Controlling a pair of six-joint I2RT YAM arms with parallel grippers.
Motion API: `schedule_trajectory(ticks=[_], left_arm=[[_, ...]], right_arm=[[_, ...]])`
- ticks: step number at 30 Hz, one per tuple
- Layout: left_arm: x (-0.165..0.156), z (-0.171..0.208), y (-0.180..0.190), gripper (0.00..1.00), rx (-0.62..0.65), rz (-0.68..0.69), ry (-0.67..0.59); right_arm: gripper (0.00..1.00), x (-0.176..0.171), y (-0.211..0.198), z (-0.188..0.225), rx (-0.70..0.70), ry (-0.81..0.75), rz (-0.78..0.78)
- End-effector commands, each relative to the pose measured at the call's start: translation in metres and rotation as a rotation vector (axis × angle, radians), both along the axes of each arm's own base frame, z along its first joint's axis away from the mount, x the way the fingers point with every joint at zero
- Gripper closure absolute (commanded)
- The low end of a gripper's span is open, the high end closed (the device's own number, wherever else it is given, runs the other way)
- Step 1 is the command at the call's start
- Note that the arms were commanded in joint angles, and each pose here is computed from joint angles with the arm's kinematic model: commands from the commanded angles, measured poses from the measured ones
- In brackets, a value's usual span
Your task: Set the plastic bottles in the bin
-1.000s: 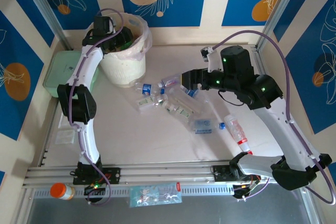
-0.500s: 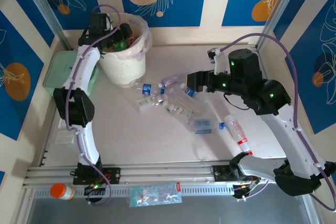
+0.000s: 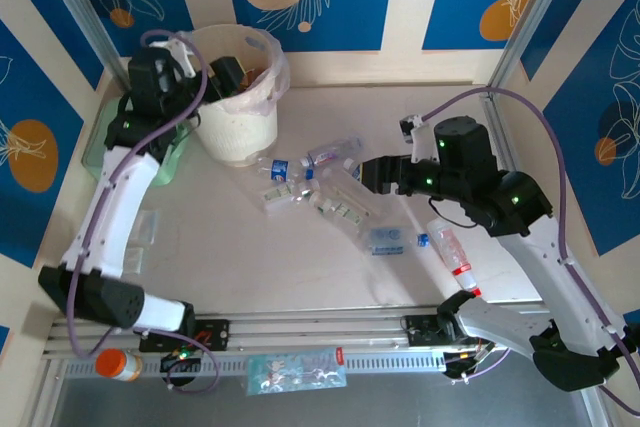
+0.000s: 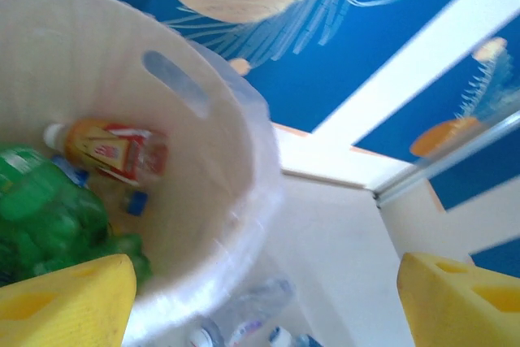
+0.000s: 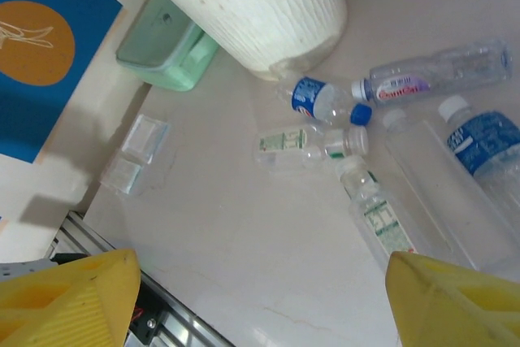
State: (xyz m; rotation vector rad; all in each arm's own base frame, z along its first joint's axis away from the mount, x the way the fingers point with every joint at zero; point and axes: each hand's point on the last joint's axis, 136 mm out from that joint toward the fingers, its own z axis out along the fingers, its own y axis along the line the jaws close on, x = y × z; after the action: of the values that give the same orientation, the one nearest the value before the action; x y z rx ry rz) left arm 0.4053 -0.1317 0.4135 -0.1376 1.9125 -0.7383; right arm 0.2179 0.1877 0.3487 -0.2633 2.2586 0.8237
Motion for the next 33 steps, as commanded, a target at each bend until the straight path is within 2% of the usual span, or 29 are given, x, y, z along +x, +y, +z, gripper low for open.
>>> schedule_trajectory(ticks=[1,6,9,11,13,17,23,25,28,30,33], left_arm=[[-0.029,0.007,-0.005,0.18,-0.001,-0.022,-0.047],[-0.081,-0.007,-0.028,0.19,-0.048,-0.141,-0.044],[-0.108,-0.032,-0.049,0.20,-0.062,-0.242,-0.001],[-0.124,-0.057,-0.057,0.20,-0.045,-0.291,0.049],[-0.137,-0.079,-0.057,0.20,-0.022,-0.308,0.087],[-0.155,-0.112,-0.045,0.19,0.014,-0.290,0.124],[-0.170,-0.151,-0.040,0.20,0.055,-0.303,0.167],[-0.172,-0.158,-0.036,0.20,0.091,-0.304,0.168],[-0.175,-0.163,-0.035,0.20,0.136,-0.318,0.151],[-0.175,-0.165,-0.035,0.20,0.151,-0.330,0.146],[-0.175,-0.171,-0.037,0.19,0.154,-0.342,0.158]], right_arm=[[0.21,-0.002,-0.004,-0.016,-0.005,0.055,-0.038],[0.21,0.005,-0.027,-0.049,-0.075,0.149,-0.201],[0.21,0.008,-0.046,-0.074,-0.120,0.227,-0.323],[0.21,0.005,-0.064,-0.098,-0.126,0.334,-0.455],[0.21,-0.003,-0.082,-0.123,-0.109,0.465,-0.606],[0.33,-0.035,-0.120,-0.169,-0.053,0.742,-0.942],[0.34,-0.054,-0.153,-0.198,-0.038,0.839,-1.205],[0.34,-0.048,-0.159,-0.202,-0.013,0.844,-1.227],[0.28,-0.024,-0.170,-0.205,-0.034,0.748,-1.178],[0.23,-0.005,-0.175,-0.207,-0.082,0.679,-1.095],[0.16,0.005,-0.190,-0.212,-0.221,0.645,-1.072]])
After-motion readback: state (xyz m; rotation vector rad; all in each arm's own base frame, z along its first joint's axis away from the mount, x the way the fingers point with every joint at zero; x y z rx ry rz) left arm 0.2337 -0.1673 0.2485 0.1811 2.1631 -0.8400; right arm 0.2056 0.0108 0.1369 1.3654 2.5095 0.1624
